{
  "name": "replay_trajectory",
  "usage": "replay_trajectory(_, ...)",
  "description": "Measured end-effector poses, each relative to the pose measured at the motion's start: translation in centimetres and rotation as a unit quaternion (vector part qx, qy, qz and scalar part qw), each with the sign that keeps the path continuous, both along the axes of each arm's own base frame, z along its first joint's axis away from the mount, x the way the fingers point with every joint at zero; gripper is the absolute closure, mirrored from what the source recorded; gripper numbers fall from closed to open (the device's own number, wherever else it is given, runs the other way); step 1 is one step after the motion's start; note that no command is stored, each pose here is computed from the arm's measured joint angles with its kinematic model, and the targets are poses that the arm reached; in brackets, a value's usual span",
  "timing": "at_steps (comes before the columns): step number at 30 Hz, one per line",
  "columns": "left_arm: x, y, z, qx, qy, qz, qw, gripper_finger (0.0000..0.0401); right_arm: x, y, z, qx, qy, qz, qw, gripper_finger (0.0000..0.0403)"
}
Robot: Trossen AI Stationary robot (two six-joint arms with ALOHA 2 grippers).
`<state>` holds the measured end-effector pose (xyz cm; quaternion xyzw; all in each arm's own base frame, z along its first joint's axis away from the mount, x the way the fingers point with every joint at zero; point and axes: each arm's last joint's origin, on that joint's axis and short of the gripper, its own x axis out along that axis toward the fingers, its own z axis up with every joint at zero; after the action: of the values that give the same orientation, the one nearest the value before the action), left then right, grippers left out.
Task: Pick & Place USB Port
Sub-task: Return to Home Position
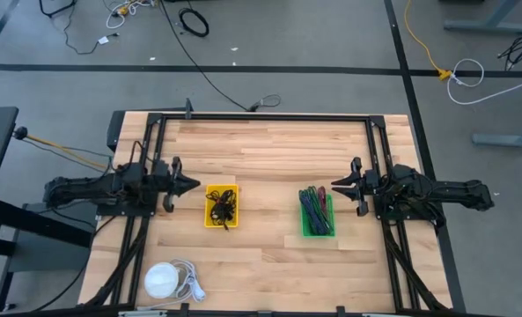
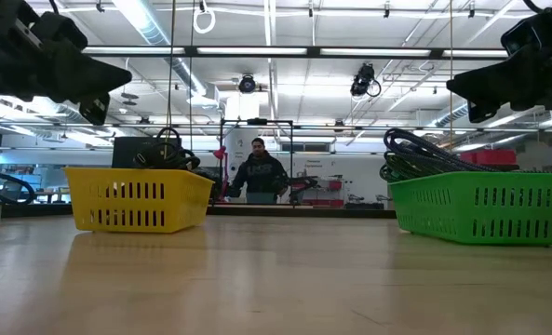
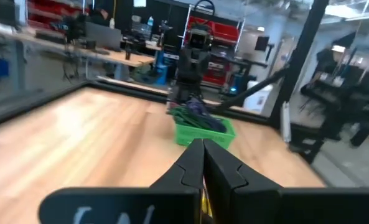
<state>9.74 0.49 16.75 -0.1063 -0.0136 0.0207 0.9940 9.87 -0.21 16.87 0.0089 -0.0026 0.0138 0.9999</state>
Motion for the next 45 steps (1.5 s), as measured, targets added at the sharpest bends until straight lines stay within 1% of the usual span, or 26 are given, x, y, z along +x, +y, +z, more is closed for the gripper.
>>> replay_trajectory(4, 0.01, -0.07, 0.24, -0.048, -0.015, -0.007, 0.999, 0.0387, 0.0, 0.0, 0.0, 0.0, 0.0, 0.0, 1.0, 0.033)
replay_trajectory(6, 0.0, -0.07, 0.46, -0.059, -0.027, -0.009, 0.998, 0.0387, 0.0, 0.0, 0.0, 0.0, 0.0, 0.0, 1.0, 0.033)
replay_trajectory(9, 0.0, -0.07, 0.45, -0.069, -0.027, -0.009, 0.997, 0.0387, 0.0, 0.0, 0.0, 0.0, 0.0, 0.0, 1.0, 0.033)
replay_trajectory(45, -0.02, -0.05, 0.6, -0.069, -0.034, -0.008, 0.997, 0.0387, 0.0, 0.0, -0.01, 0.0, 0.0, 0.0, 1.0, 0.033)
